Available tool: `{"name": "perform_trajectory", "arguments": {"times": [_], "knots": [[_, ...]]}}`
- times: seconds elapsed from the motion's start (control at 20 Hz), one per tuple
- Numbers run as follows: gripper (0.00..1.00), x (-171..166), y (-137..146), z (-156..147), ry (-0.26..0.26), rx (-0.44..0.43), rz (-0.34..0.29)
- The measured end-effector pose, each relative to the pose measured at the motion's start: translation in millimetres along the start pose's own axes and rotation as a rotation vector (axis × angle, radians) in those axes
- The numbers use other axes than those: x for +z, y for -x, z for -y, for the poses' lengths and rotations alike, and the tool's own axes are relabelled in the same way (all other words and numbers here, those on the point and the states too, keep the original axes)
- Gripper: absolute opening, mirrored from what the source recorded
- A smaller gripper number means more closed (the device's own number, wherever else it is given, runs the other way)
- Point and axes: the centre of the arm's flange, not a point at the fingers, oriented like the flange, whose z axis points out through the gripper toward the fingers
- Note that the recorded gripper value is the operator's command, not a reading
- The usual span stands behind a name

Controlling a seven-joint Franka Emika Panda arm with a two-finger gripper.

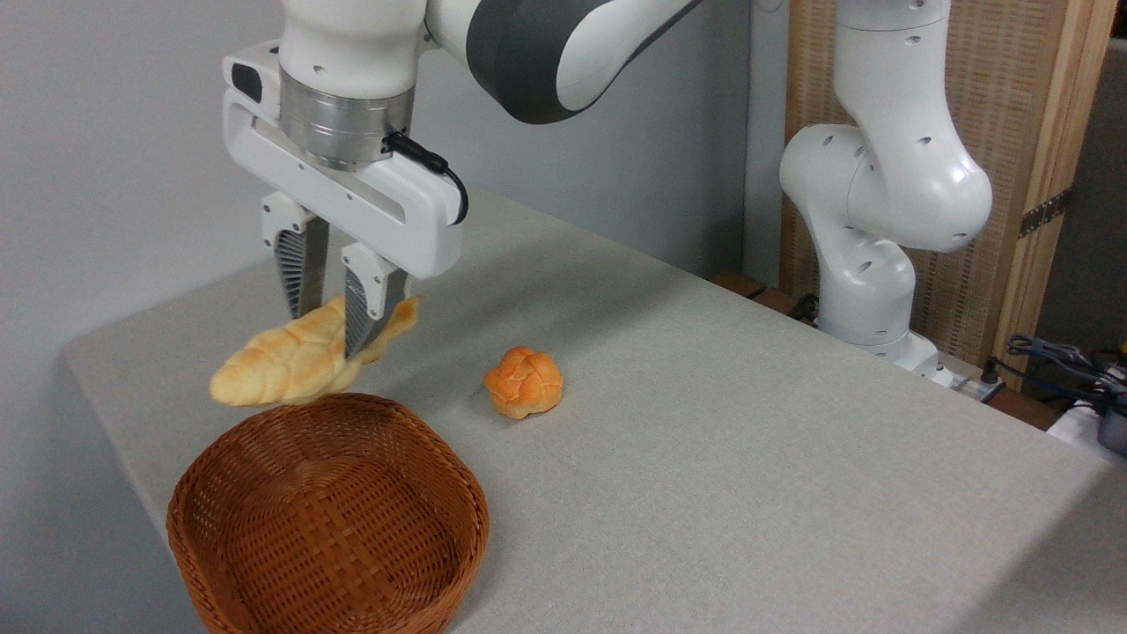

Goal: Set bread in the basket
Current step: 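Lift the loaf and carry it over the wicker basket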

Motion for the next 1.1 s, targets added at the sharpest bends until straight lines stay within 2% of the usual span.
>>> {"name": "perform_trajectory", "arguments": {"times": [0.1,0.2,0.25,1.1], "knots": [[0.66,-0.8,-5.0,3.1,-0.008,-0.012,-0.044],[0.79,0.6,-6.3,4.8,-0.01,-0.019,-0.053],[1.0,1.2,-6.4,5.3,-0.01,-0.022,-0.054],[1.0,4.8,-7.8,3.8,-0.008,-0.021,-0.052]]}}
